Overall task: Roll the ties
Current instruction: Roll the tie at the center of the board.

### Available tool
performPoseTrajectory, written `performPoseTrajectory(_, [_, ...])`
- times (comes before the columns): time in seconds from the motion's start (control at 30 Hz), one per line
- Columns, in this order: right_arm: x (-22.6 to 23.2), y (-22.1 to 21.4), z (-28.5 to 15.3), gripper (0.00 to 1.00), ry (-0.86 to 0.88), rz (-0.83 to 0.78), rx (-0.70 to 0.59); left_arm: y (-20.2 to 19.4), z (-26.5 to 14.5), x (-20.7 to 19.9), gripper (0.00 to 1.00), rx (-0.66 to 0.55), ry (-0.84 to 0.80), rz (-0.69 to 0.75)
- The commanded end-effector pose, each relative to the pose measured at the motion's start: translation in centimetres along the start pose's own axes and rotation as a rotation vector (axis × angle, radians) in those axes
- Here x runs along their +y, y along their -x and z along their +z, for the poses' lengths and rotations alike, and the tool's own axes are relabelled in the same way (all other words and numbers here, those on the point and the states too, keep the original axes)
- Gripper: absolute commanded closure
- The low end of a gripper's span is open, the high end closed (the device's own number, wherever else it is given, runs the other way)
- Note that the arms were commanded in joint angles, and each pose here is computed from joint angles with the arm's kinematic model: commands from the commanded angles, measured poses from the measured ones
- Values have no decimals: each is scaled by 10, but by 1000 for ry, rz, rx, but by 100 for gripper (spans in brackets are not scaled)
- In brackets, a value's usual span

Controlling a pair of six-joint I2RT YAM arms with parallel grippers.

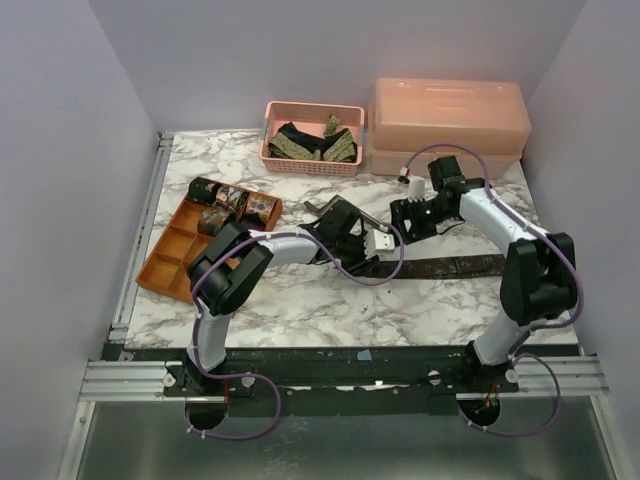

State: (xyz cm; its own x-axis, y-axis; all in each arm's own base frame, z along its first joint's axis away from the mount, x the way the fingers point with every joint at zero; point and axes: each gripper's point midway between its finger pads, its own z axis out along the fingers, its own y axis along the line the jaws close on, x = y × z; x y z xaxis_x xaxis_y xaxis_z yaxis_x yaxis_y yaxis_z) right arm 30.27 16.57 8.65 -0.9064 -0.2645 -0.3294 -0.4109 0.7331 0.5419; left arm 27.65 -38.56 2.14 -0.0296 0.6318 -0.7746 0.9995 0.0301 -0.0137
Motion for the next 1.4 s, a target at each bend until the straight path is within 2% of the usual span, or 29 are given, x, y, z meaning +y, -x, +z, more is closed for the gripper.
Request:
performPoseTrajectory(0.0, [-38,21,-25,22,-277,-181,-107,-109,4,-31,72,325,-33,-143])
performPoseTrajectory(0.07, [-40,18,-22,19,-279,-154,-108,-109,4,-31,72,326,-33,-144])
performPoseTrajectory(0.13, [-21,6,-14,15,-109,-124,-50,-109,4,-31,72,327,-31,-146])
performPoseTrajectory(0.17, [-2,2,-13,1,45,-106,-35,-109,4,-30,72,328,-29,-146])
performPoseTrajectory(0.2, [9,0,-15,0,149,-71,-41,-109,3,-30,72,330,-28,-147])
performPoseTrajectory(0.23, [13,1,-12,0,181,-30,-52,-109,3,-30,72,329,-25,-145])
performPoseTrajectory(0.43, [14,-5,4,1,224,111,-80,-108,1,-30,72,330,-20,-143])
performPoseTrajectory(0.57, [24,-9,10,16,303,196,-82,-107,2,-30,72,330,-22,-149])
performPoseTrajectory(0.73, [16,-11,30,44,352,289,-34,-109,3,-31,72,333,-24,-168])
performPoseTrajectory(0.83, [13,-11,39,54,382,319,-5,-109,3,-31,72,332,-21,-178])
performPoseTrajectory(1.2, [26,-14,45,51,493,335,30,-107,6,-35,72,326,-21,-182])
performPoseTrajectory(1.37, [21,-20,55,60,470,355,58,-106,7,-36,72,322,-20,-186])
